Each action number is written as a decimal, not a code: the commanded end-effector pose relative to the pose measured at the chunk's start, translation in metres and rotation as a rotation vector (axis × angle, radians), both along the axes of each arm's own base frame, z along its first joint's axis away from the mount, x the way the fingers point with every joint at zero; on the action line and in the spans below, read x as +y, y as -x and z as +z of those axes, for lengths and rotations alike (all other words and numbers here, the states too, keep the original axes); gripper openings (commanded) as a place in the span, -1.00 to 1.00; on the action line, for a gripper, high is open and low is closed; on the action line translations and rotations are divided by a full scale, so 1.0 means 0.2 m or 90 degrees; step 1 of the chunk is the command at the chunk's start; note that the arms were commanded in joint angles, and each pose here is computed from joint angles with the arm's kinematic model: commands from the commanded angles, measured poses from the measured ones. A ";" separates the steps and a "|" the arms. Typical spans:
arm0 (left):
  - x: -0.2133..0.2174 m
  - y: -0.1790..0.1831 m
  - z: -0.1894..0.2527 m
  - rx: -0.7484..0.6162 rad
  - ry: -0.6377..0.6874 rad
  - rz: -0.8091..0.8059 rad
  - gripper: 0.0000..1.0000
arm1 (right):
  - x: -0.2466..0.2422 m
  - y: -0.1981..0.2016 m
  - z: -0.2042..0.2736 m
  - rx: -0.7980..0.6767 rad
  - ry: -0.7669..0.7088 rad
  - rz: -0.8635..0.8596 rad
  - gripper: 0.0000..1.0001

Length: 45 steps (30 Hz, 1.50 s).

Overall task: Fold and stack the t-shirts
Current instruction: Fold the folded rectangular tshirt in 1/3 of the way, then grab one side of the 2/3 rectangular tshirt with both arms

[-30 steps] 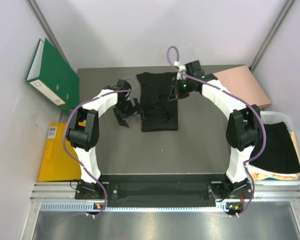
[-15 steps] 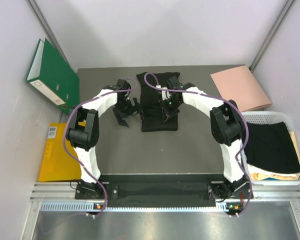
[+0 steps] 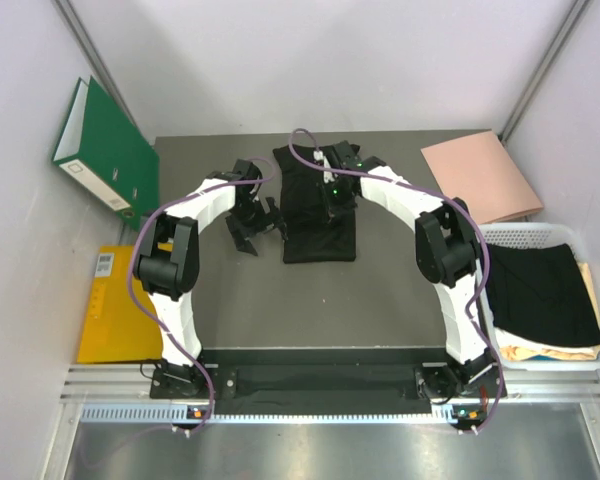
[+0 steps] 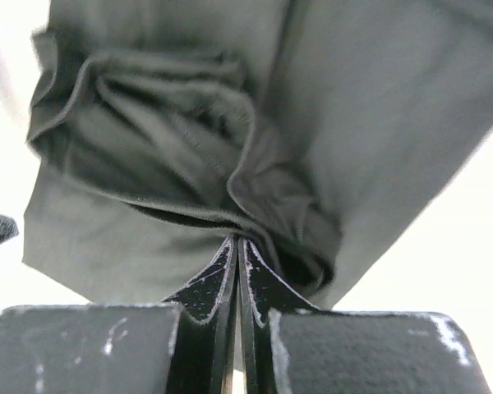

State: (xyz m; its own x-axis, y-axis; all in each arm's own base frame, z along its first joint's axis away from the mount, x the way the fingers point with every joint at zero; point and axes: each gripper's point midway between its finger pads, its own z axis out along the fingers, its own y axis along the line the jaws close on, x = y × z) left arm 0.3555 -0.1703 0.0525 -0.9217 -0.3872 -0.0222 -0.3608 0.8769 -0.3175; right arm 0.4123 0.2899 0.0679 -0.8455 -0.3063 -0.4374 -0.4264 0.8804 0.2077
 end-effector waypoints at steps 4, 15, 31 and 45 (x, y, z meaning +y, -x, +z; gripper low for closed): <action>0.03 0.01 0.01 -0.010 -0.004 -0.012 0.98 | -0.07 -0.32 0.13 -0.152 0.026 -0.128 -1.00; -0.03 0.05 0.04 -0.052 0.057 -0.044 0.98 | -0.43 -0.37 0.36 -0.259 -0.040 -0.337 -0.57; -0.16 -0.02 -0.10 -0.069 0.148 0.002 0.46 | -0.32 0.34 0.04 0.219 -0.400 -0.322 0.39; -0.36 0.00 -0.14 -0.049 0.182 -0.037 -0.61 | -0.16 0.39 -0.12 0.316 -0.395 -0.303 -0.23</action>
